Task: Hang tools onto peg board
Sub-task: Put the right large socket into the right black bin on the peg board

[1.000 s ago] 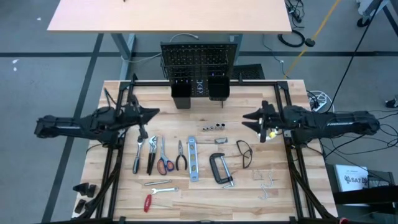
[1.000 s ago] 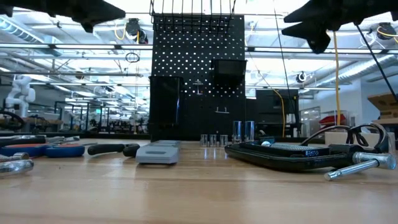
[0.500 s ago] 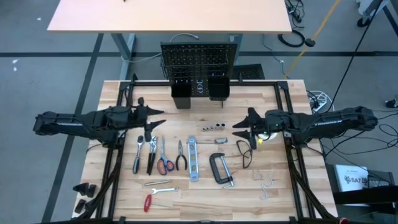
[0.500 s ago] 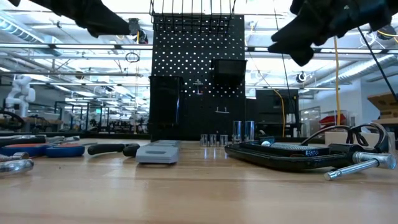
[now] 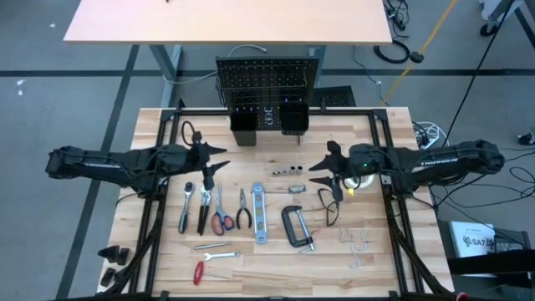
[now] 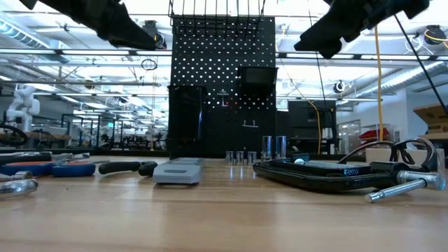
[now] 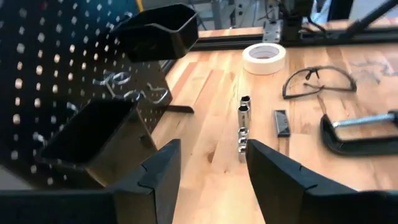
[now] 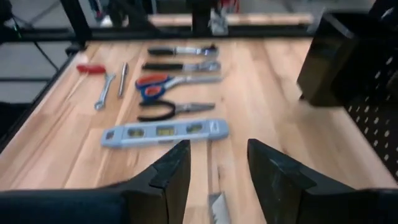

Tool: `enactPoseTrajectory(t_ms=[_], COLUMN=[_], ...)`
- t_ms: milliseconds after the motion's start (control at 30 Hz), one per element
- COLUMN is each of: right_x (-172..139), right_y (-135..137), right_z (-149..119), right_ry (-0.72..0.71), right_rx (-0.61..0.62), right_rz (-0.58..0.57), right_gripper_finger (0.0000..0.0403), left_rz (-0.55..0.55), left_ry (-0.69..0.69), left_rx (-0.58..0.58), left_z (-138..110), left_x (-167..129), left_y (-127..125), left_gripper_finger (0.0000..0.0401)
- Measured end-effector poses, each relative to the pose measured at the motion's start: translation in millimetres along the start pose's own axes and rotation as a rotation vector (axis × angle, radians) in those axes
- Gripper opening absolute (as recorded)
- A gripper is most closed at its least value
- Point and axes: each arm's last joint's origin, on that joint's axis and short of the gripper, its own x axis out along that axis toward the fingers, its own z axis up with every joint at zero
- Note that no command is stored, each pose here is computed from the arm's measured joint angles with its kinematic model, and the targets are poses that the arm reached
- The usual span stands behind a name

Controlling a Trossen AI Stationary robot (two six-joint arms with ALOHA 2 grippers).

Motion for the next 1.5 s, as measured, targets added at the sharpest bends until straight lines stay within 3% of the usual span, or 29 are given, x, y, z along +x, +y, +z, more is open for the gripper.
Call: enactPoseTrajectory(t_ms=[200,400,767,1000,1167,1400,1500], right_x=[19,38,52,73,90,95,94], right_y=[5,6,12,29,34,27,19], right_z=[4,1,-5,-2,-7,-26,-25], right_ry=[0.121,0.143,0.248,0.326,0.384,0.577,0.584], right_rx=[0.035,0.064,0.257,0.116,0.084,-0.066,-0.038], right_rz=[0.008,0.007,0.037,-0.033,-0.044,-0.296,-0.295], right_gripper_finger=[0.0153,0.0153,0.0153,0.0153,0.0153,0.0153,0.0153], left_rz=[0.002,-0.015,0.000,-0.086,-0.094,-0.087,-0.096], left_ry=[-0.031,-0.099,-0.120,-0.121,-0.115,-0.083,-0.044], left_rx=[0.139,0.217,0.172,0.155,0.154,0.160,0.167], left_z=[3,9,8,2,1,-2,-6], left_x=[1,0,3,5,6,14,19], left_y=[0,0,4,1,0,0,-1], left_gripper_finger=[0.0180,0.0180,0.0180,0.0180,0.0180,0.0180,0.0180])
